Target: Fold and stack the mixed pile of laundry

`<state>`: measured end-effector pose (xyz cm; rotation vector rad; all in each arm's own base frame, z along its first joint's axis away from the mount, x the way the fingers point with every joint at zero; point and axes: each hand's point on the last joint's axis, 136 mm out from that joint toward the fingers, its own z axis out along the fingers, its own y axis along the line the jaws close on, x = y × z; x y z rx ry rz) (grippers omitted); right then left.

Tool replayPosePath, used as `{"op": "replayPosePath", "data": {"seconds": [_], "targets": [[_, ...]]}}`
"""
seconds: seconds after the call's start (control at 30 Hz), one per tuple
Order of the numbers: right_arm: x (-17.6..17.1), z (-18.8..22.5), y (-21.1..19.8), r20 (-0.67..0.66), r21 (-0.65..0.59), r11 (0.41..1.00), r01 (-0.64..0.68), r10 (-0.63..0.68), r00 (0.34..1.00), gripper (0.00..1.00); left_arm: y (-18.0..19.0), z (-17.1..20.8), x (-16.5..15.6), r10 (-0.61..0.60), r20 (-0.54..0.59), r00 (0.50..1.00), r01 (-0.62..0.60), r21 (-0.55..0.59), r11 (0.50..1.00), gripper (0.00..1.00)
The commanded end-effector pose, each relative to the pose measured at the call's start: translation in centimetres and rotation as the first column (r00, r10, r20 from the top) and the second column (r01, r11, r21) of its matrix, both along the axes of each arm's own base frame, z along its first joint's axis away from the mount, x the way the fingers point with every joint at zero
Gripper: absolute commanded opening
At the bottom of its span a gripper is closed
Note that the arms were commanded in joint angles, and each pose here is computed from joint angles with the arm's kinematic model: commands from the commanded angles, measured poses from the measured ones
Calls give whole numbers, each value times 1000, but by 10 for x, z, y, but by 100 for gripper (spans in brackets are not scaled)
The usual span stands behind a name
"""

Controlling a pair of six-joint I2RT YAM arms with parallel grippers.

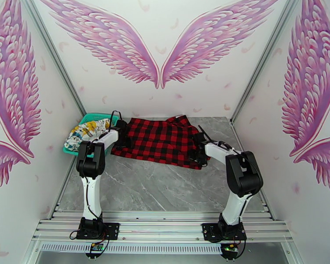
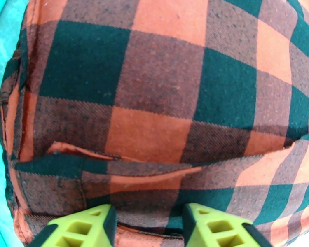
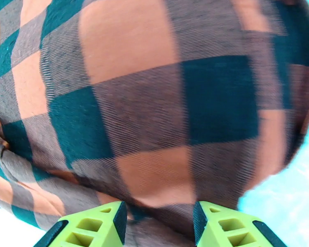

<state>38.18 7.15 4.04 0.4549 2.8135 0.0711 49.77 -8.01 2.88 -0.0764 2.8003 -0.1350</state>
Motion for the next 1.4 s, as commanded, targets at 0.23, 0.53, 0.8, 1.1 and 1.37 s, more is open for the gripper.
{"op": "replayPosePath", "data": {"seconds": [0.23,0.53,0.8,1.1,1.37], "targets": [[25,58,44,131,56,994,-96,88,988,48,-53,72,36,-153,153,976,160,-34,986,55],[42,-1,70,26,43,990,-138,137,990,28,-62,8,42,-161,43,986,164,-66,984,49],[7,-30,27,-110,-50,992,-115,109,988,30,-53,-19,-10,-120,-57,991,114,-98,989,49],[-53,-29,-12,-185,-14,999,-37,34,982,36,-59,-24,-103,-69,-127,990,54,-115,992,49],[-115,-40,-1,-226,53,999,-3,15,974,37,-50,-39,-186,-41,-186,982,31,-56,998,49]]}}
